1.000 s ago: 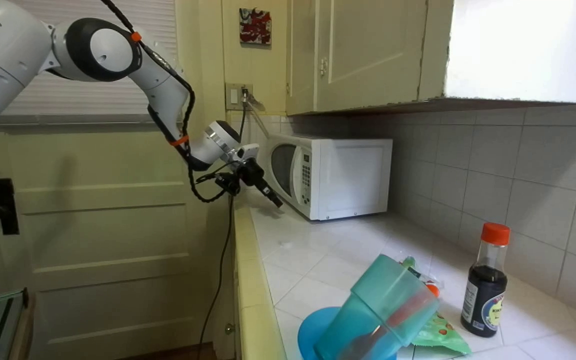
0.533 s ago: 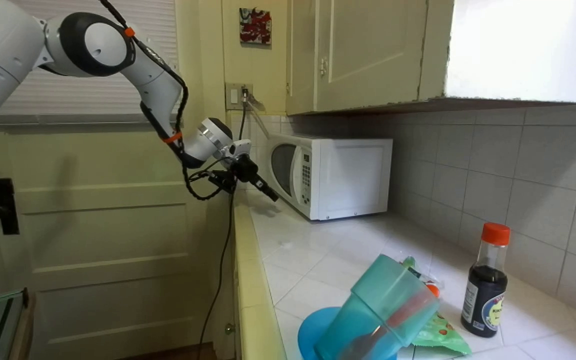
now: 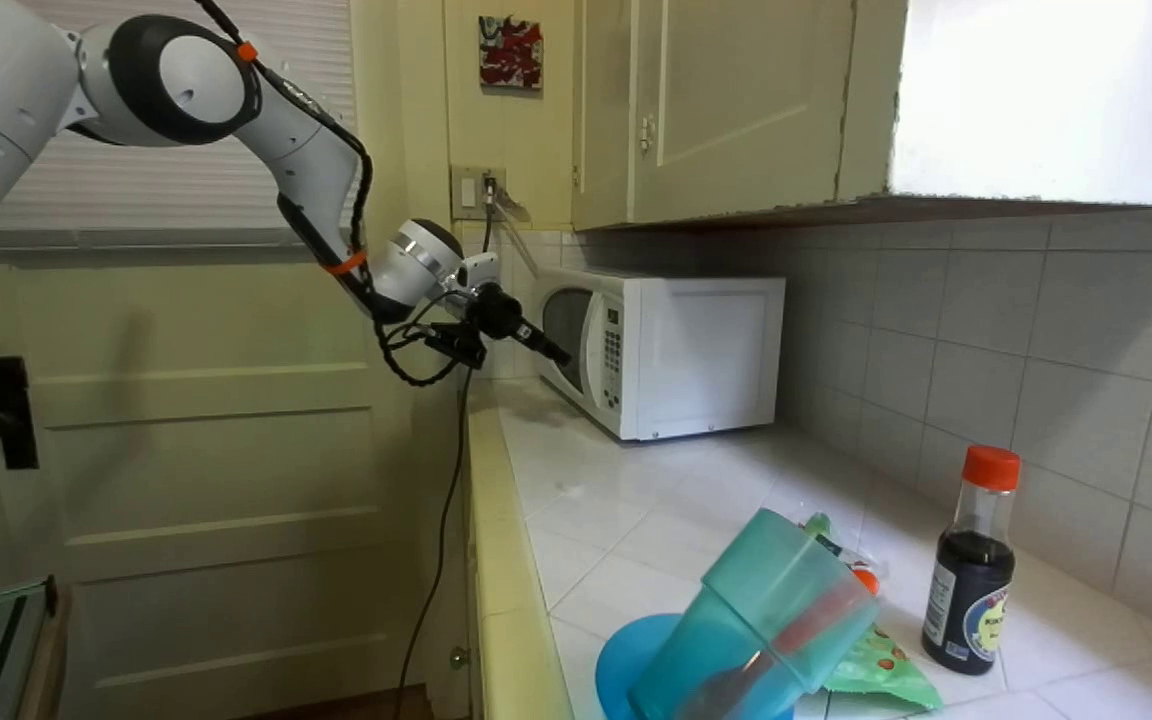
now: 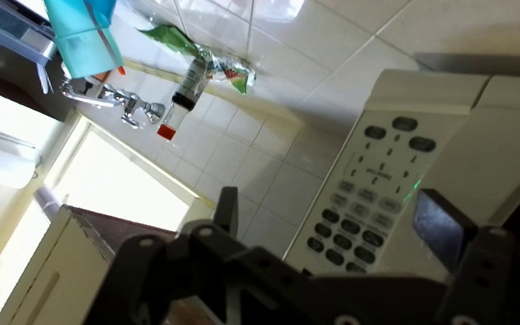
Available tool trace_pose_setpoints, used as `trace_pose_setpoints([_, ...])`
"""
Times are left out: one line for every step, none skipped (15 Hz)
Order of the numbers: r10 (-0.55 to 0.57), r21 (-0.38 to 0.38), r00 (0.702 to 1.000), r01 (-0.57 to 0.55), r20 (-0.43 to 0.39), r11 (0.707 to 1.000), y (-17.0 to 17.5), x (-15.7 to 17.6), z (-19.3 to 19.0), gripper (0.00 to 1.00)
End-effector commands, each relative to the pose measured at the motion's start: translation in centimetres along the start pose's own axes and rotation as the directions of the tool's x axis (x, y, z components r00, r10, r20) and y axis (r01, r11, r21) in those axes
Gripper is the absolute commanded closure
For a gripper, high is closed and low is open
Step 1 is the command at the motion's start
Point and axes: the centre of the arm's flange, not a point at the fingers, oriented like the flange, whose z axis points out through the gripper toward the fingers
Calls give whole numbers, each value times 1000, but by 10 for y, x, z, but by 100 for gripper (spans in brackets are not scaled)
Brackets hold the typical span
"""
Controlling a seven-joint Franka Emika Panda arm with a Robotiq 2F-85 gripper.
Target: Open the microwave
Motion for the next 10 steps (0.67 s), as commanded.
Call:
trace_pose_setpoints([42,-3,997,-42,-70,999,-4,25,6,0])
trace_pose_setpoints([44,7,996,-44,-78,999,-8,30,3,0])
trace_pose_setpoints([28,28,997,-26,-78,999,-14,30,-3,0])
trace_pose_setpoints([-3,39,997,6,-77,999,-21,23,-14,0])
trace_pose_setpoints([-16,61,997,20,-71,998,-24,20,-22,0])
trace_pose_setpoints([-24,80,998,30,-64,996,-27,16,-31,0])
trace_pose_setpoints([-32,94,998,37,-60,995,-29,12,-39,0])
trace_pose_setpoints([-35,98,997,41,-62,994,-30,11,-44,0])
trace_pose_setpoints([-30,102,998,36,-60,994,-31,9,-45,0])
trace_pose_setpoints([-24,102,998,30,-59,994,-31,8,-45,0])
